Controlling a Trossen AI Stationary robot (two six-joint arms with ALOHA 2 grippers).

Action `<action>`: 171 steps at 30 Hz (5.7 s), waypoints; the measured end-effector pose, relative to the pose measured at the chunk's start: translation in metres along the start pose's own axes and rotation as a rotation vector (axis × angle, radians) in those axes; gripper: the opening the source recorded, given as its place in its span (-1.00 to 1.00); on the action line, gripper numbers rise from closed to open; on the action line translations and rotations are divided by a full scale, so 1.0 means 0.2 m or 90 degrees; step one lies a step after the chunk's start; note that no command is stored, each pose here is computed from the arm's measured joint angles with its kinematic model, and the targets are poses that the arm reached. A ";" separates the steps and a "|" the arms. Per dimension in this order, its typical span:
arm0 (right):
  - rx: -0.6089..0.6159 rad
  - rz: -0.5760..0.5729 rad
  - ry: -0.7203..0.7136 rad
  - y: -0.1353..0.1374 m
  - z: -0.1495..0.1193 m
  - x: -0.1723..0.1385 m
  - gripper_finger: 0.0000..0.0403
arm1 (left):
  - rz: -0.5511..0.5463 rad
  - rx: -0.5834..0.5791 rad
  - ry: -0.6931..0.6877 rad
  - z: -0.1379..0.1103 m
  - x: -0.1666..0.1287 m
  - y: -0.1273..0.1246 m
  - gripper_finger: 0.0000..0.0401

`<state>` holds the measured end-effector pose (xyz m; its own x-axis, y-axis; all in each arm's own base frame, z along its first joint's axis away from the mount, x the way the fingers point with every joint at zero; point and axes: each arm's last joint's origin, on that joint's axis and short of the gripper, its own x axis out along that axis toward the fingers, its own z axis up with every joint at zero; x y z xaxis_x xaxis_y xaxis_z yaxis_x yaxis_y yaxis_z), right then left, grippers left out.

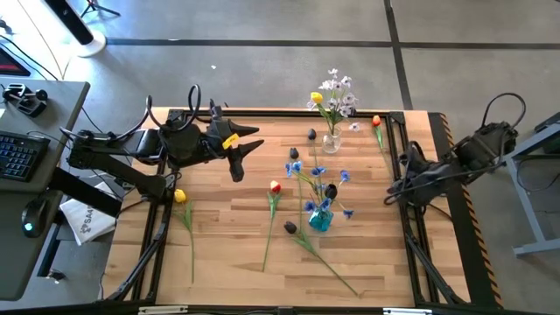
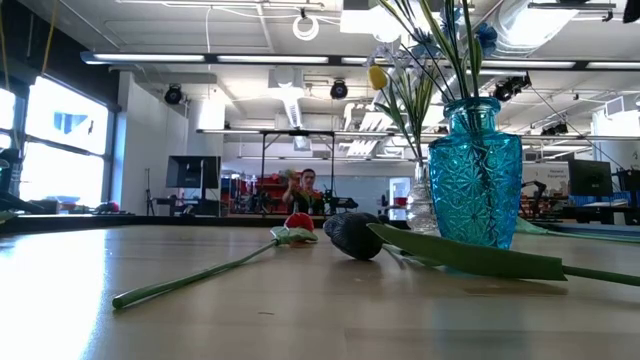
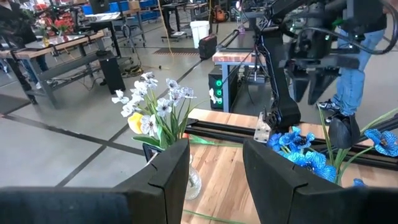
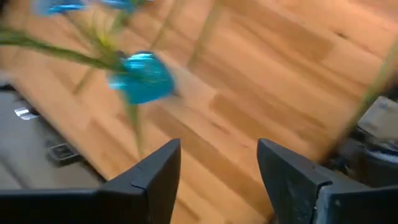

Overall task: Sort flowers into vase by color
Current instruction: Put the orange flower into the transparent vase

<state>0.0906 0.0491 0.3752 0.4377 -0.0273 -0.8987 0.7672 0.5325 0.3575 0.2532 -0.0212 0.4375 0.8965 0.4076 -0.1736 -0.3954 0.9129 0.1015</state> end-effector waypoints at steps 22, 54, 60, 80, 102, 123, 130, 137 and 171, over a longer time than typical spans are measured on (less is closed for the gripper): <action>0.133 -0.302 0.012 -0.45 0.33 0.82 -0.21 | 0.000 -0.047 0.022 -0.02 0.00 0.00 -0.30; 0.136 -0.443 0.125 -0.93 0.67 1.17 -0.23 | -0.028 -0.096 0.019 -0.01 0.00 -0.01 -0.30; 0.131 -0.434 0.129 -0.93 0.67 1.18 -0.43 | -0.028 -0.101 0.019 -0.01 0.00 -0.01 -0.30; 0.203 -0.309 0.171 -0.97 0.64 1.13 -0.99 | -0.051 -0.131 0.022 -0.01 -0.02 -0.03 -0.30; 0.197 -0.080 -0.343 -0.59 0.34 0.52 -1.00 | -0.051 -0.116 0.022 -0.01 -0.02 -0.03 -0.30; -0.227 0.058 -0.761 -0.31 0.69 0.39 -1.00 | -0.051 -0.113 0.021 -0.01 -0.02 -0.03 -0.30; -0.274 0.012 -0.735 -0.30 0.78 0.49 -1.00 | -0.051 -0.114 0.021 -0.01 -0.01 -0.03 -0.30; -0.271 -0.017 -0.723 -0.32 0.84 0.55 -1.00 | -0.050 -0.114 0.021 -0.01 -0.01 -0.03 -0.30; -0.327 -0.020 -0.554 -0.33 0.79 0.63 -0.35 | -0.050 -0.114 0.021 -0.01 -0.01 -0.03 -0.30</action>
<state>0.1693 -0.1220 0.2784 0.7683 -0.5456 -0.3348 0.5789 0.8154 -0.0002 0.2525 -0.0283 0.4346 0.9205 0.3320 -0.2061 -0.3556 0.9304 -0.0891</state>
